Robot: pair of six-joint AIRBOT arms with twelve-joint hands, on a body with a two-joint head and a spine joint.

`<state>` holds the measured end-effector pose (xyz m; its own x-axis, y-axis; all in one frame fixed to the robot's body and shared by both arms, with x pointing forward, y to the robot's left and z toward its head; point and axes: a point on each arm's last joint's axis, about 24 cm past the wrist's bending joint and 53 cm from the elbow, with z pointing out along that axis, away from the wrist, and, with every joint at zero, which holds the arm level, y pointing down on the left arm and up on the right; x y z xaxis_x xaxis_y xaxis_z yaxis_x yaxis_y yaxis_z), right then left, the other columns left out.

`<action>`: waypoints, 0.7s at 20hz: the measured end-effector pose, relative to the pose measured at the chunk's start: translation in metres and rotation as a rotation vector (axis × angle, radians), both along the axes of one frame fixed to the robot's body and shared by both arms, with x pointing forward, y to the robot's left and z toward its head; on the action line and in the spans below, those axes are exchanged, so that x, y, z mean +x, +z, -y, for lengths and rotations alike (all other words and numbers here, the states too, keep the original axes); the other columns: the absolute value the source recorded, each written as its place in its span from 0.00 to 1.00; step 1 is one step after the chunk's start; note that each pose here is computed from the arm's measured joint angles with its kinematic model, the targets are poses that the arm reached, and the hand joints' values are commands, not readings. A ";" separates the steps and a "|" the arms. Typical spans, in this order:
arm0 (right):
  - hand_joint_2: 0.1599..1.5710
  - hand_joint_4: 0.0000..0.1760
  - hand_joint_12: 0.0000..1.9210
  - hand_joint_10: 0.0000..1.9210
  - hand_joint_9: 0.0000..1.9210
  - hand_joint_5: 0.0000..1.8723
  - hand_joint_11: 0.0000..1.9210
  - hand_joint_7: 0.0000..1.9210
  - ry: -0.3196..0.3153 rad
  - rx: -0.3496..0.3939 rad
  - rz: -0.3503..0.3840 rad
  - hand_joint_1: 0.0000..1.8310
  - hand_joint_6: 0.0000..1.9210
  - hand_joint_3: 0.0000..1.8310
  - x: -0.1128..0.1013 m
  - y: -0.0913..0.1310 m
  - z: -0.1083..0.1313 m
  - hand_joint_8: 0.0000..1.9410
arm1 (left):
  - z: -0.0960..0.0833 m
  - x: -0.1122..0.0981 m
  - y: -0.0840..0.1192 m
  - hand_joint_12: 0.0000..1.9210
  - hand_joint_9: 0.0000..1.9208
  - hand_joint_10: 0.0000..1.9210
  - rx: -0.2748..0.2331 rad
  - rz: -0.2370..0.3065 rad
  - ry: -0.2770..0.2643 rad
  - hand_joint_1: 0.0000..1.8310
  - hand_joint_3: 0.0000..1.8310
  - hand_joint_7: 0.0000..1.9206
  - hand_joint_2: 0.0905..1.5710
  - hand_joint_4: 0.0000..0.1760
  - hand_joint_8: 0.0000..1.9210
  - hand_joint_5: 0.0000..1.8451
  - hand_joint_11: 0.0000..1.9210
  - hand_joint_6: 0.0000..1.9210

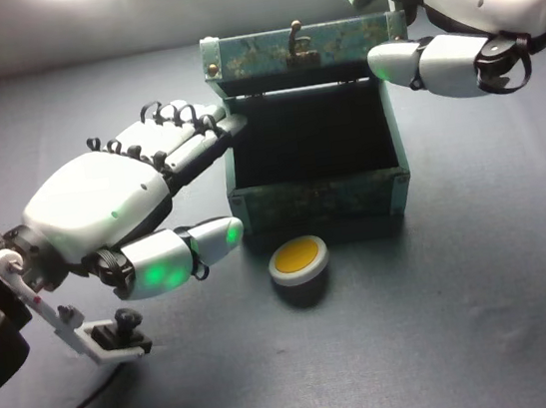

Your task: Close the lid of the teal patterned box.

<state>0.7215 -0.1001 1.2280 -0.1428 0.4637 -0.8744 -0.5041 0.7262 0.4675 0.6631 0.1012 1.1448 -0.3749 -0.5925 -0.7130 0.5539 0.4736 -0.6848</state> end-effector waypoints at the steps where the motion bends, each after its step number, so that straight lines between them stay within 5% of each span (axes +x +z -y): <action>1: 0.89 0.00 1.00 0.79 0.21 0.04 0.21 0.21 0.004 0.000 -0.009 0.00 0.48 0.00 -0.003 -0.004 -0.001 0.59 | 0.000 -0.002 -0.002 0.00 0.00 0.00 -0.002 -0.003 -0.002 0.02 0.00 0.00 0.90 0.42 0.00 0.00 0.00 0.00; 2: 0.89 0.00 1.00 0.79 0.21 0.04 0.21 0.21 0.008 -0.007 -0.015 0.00 0.48 0.00 -0.005 -0.009 -0.001 0.59 | -0.001 -0.004 -0.004 0.00 0.00 0.00 -0.010 -0.013 -0.002 0.02 0.00 0.00 0.90 0.42 0.00 0.00 0.00 0.00; 3: 0.89 0.00 1.00 0.67 0.10 0.04 0.08 0.15 0.013 -0.006 -0.023 0.00 0.40 0.00 -0.007 -0.012 -0.003 0.44 | -0.001 -0.005 -0.007 0.00 0.00 0.00 -0.018 -0.024 -0.002 0.02 0.00 0.00 0.90 0.38 0.00 0.00 0.00 0.00; 4: 0.88 0.00 1.00 0.73 0.18 0.08 0.18 0.21 0.017 -0.009 -0.028 0.00 0.26 0.00 -0.009 -0.015 -0.003 0.48 | -0.002 -0.007 -0.010 0.00 0.00 0.00 -0.024 -0.032 -0.003 0.02 0.00 0.00 0.90 0.41 0.00 0.00 0.00 0.00; 6: 0.89 0.00 1.00 0.71 0.12 0.09 0.12 0.16 0.014 -0.003 -0.039 0.00 0.27 0.00 -0.010 -0.019 0.001 0.46 | -0.005 -0.008 -0.012 0.00 0.00 0.00 -0.040 -0.038 0.004 0.04 0.00 0.00 0.91 0.36 0.00 0.00 0.01 0.00; 7: 0.87 0.00 1.00 0.75 0.09 0.06 0.10 0.13 0.012 0.003 -0.044 0.00 0.37 0.00 -0.011 -0.021 0.003 0.50 | -0.007 -0.009 -0.013 0.01 0.00 0.00 -0.048 -0.044 0.010 0.06 0.00 0.00 0.92 0.27 0.00 0.00 0.01 0.00; 8: 0.86 0.00 1.00 0.83 0.09 0.00 0.13 0.11 0.013 0.011 -0.052 0.00 0.49 0.00 -0.013 -0.024 0.004 0.61 | -0.009 -0.009 -0.014 0.12 0.00 0.00 -0.057 -0.048 0.014 0.10 0.00 0.00 0.92 0.15 0.00 0.00 0.00 0.00; 10: 0.86 0.00 1.00 0.83 0.07 0.00 0.12 0.10 0.010 0.017 -0.067 0.00 0.50 0.00 -0.014 -0.029 0.008 0.61 | -0.009 -0.012 -0.017 0.21 0.00 0.00 -0.057 -0.053 0.011 0.10 0.00 0.00 0.92 0.15 0.00 0.00 0.00 0.00; 11: 0.86 0.00 1.00 0.84 0.08 0.01 0.14 0.10 0.010 0.023 -0.072 0.00 0.50 0.00 -0.014 -0.030 0.009 0.62 | -0.010 -0.013 -0.019 0.14 0.00 0.00 -0.052 -0.055 0.010 0.08 0.00 0.00 0.92 0.24 0.00 0.00 0.00 0.00; 14: 0.84 0.00 1.00 0.88 0.14 0.02 0.22 0.13 0.007 0.034 -0.073 0.00 0.44 0.00 -0.018 -0.031 0.013 0.68 | -0.013 -0.018 -0.026 0.27 0.01 0.00 -0.045 -0.075 0.012 0.12 0.00 0.00 0.92 0.15 0.00 0.01 0.00 0.00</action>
<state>0.7031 -0.1133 1.1967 -0.2085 0.4918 -0.8454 -0.4728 0.7060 0.5273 0.6451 0.1141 1.1191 -0.4194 -0.6281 -0.6555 0.4947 0.4473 -0.7451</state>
